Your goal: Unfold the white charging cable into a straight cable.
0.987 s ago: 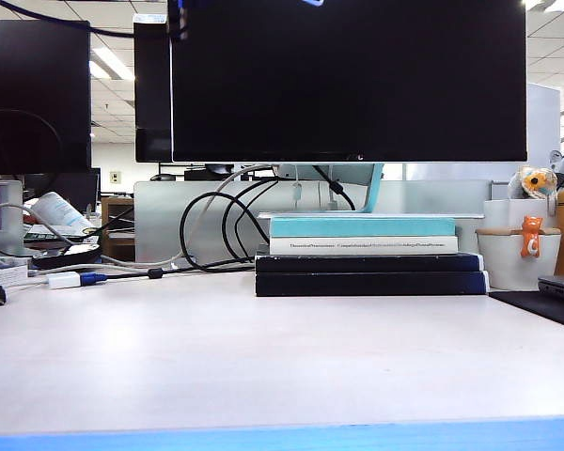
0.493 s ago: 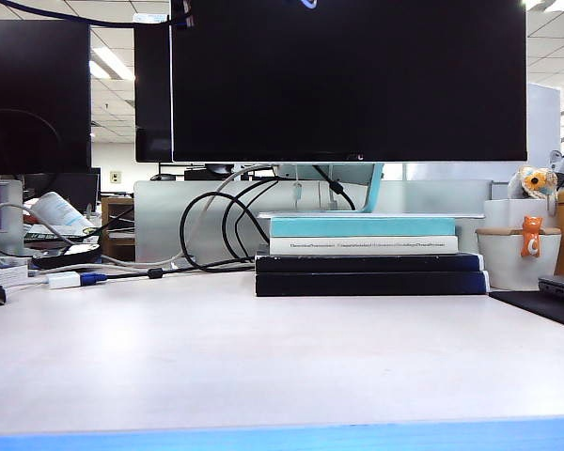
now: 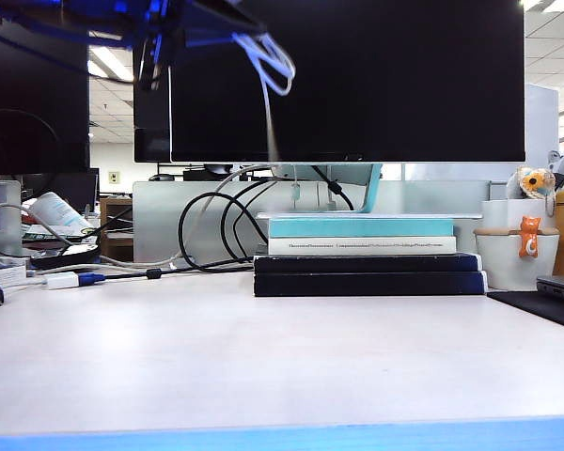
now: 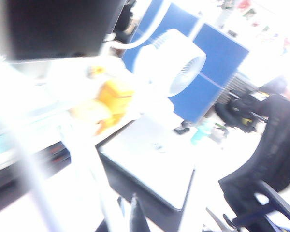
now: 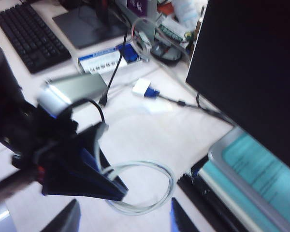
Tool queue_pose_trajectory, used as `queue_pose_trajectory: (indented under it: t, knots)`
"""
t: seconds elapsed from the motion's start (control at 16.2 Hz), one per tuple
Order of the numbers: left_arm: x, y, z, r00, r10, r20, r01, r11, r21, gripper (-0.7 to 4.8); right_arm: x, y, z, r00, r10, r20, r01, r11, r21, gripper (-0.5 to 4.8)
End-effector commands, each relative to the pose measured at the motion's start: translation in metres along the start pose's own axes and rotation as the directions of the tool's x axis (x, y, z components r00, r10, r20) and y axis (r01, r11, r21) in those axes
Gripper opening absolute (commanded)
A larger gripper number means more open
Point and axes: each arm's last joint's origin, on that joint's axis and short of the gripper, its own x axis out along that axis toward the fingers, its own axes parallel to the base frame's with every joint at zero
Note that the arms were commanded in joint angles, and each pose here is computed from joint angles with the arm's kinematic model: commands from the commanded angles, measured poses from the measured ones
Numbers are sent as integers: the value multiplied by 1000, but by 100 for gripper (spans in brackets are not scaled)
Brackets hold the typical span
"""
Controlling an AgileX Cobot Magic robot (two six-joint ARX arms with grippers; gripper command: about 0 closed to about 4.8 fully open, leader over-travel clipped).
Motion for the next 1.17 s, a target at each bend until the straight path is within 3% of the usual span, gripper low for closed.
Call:
queue_pose_trajectory:
  t: [0.06, 0.25, 0.31, 0.37, 0.49, 0.68, 0.93, 0.99, 1.05, 1.17]
  knots:
    - [-6, -16, 10, 981, -191, -33, 192, 979, 62, -6, 0, -1, -8, 994, -52, -94, 51, 999, -15, 244]
    - [-22, -43, 24, 927, -367, -80, 375, 920, 115, -6, 1, -1, -10, 994, -40, -106, 38, 999, -22, 243]
    - [-22, -42, 23, 929, -361, -82, 368, 925, 97, -6, 1, 0, -9, 995, -12, -98, 10, 1000, -17, 243]
    - [-21, -39, 20, 938, -334, -88, 341, 937, 77, -6, 1, 4, -8, 991, 120, -59, -120, 993, 5, 243]
    - [-18, -43, 20, 930, -356, -88, 364, 927, 94, -6, 1, 8, -6, 959, 282, -2, -282, 959, 11, 243]
    - [-18, -45, 20, 924, -371, -90, 379, 920, 100, -6, 2, 10, 0, 918, 390, 76, -391, 920, 3, 243]
    - [-11, -58, 20, 897, -434, -87, 442, 885, 148, -6, 19, 4, 8, 878, 454, 153, -464, 885, 34, 243]
    - [-11, -58, 20, 897, -433, -87, 442, 885, 148, -6, 25, 2, 8, 875, 461, 149, -471, 881, 37, 183]
    - [-11, -58, 20, 897, -433, -87, 441, 885, 148, -6, 28, 1, 9, 864, 476, 162, -486, 874, 23, -3]
    - [-11, -57, 20, 906, -417, -76, 424, 893, 151, 24, 27, 1, 12, 862, 470, 188, -478, 878, -7, -8]
